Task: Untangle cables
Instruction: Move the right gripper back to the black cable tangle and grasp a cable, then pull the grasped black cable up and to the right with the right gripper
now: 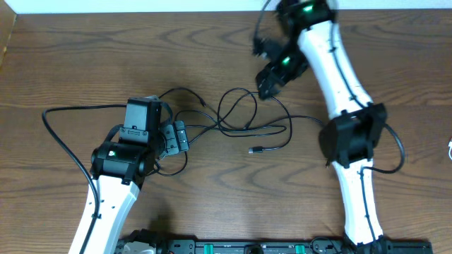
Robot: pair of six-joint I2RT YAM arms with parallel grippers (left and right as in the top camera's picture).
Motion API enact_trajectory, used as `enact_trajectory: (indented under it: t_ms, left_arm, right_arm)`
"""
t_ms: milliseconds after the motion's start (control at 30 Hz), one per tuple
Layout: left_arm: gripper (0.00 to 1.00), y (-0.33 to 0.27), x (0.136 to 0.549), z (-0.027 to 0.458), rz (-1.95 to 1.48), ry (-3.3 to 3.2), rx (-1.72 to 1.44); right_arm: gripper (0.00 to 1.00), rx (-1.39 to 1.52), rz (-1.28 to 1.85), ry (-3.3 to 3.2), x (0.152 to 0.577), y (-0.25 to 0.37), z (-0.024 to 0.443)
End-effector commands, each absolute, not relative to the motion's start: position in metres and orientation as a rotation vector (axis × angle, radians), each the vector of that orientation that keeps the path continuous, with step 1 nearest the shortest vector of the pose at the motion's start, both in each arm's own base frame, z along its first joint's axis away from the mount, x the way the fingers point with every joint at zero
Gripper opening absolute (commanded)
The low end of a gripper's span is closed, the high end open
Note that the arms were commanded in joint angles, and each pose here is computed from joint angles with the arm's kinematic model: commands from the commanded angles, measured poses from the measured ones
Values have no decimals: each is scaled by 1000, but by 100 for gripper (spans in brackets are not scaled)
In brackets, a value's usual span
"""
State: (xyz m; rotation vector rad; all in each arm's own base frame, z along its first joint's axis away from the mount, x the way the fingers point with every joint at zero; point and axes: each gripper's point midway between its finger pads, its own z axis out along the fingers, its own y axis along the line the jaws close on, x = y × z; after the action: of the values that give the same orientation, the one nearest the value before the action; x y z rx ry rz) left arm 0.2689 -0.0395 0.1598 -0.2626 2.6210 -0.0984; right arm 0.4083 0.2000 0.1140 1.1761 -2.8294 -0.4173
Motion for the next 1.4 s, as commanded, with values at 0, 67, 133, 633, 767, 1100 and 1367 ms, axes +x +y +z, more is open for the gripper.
enact_trajectory:
  t_ms: [0, 67, 133, 633, 767, 1100, 1367]
  left_arm:
    - [95, -35, 272, 165, -59, 2613, -229]
    - [95, -35, 270, 164, -56, 2619, -225]
    - [97, -34, 269, 163, -54, 2628, -224]
    - [99, -34, 268, 141, -23, 2709, -221]
    - [99, -34, 268, 140, -23, 2712, -220]
    - [99, -42, 267, 139, -81, 2725, -199]
    - [99, -43, 265, 139, -89, 2730, -198]
  right_arm:
    - [99, 1206, -254, -2740, 380, 206, 104]
    - [99, 1222, -271, -2699, 365, 213, 104]
    - [99, 1231, -309, -2666, 349, 220, 108]
    - [99, 1350, -265, -2563, 296, 231, 126]
    - [99, 1385, -142, -2521, 292, 225, 103]
    - [88, 1471, -41, -2544, 298, 235, 58]
    - [1, 1384, -46, -2678, 310, 242, 68]
